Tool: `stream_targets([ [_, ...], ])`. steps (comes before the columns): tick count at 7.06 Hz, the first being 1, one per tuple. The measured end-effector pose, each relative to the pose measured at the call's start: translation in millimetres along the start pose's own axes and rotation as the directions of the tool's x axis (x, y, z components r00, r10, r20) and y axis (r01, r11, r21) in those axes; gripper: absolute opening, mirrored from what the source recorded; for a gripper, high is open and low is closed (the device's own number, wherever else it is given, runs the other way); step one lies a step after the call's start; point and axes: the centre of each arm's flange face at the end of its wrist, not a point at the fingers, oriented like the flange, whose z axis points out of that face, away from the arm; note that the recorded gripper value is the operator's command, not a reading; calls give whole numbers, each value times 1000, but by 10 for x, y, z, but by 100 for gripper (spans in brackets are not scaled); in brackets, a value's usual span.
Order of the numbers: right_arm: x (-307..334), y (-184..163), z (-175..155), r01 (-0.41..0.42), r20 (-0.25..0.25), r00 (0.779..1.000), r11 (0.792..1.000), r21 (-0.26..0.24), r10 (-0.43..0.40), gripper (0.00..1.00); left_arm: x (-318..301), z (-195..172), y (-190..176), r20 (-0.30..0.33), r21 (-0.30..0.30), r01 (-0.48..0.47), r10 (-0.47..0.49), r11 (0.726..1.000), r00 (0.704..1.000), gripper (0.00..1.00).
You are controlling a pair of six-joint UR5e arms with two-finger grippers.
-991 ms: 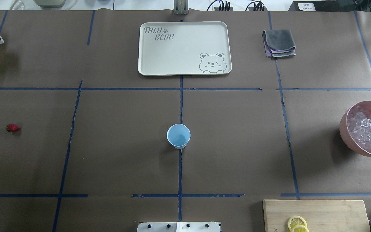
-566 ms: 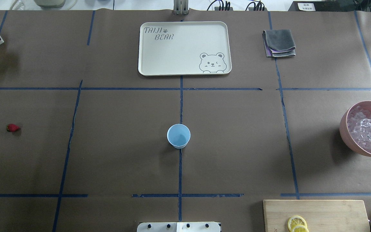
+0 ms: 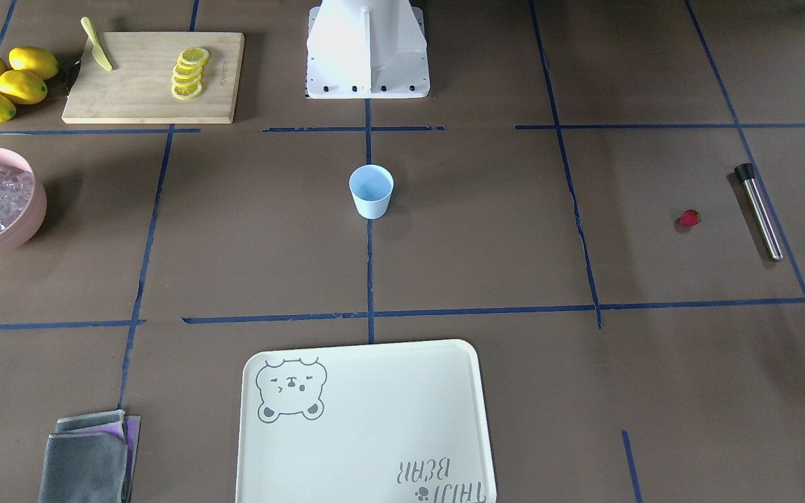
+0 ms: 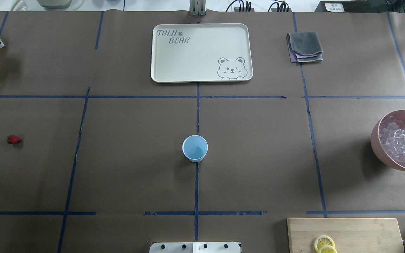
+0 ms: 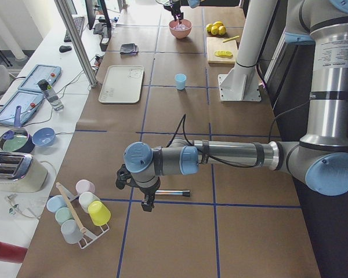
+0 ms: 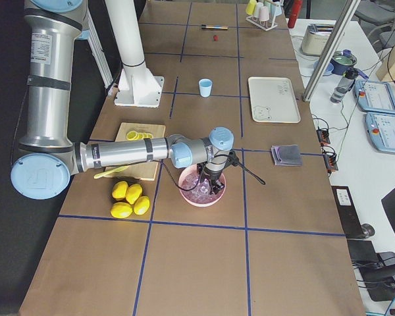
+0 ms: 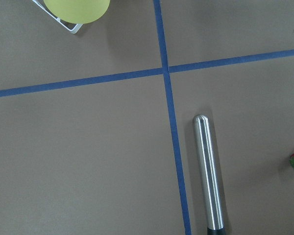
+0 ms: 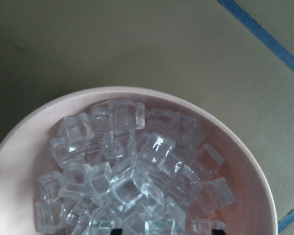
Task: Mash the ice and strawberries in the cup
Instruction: 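Lower the right gripper into the bowl and grasp an ice cube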
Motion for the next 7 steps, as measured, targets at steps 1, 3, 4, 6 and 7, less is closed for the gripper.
stream_targets([
  [1, 0, 4, 26, -1, 2, 1000, 1000, -6, 1, 68, -2, 3, 7, 0, -1, 1, -1, 1000, 1000, 100],
  [3, 16, 22, 60, -5, 4, 1000, 1000, -14, 5, 66, -7, 11, 25, 0, -2, 2, -2, 1000, 1000, 100],
  [4, 27, 33, 78, -8, 5, 1000, 1000, -18, 8, 64, -7, 12, 27, -1, -2, 3, -3, 1000, 1000, 100],
  [6, 58, 63, 120, -13, 5, 1000, 1000, -26, 14, 62, -6, 12, 29, 0, -2, 2, -2, 1000, 1000, 100],
  [7, 68, 75, 134, -14, 5, 1000, 999, -30, 14, 62, 1, 5, 27, 0, -1, 1, -1, 1000, 1000, 100],
])
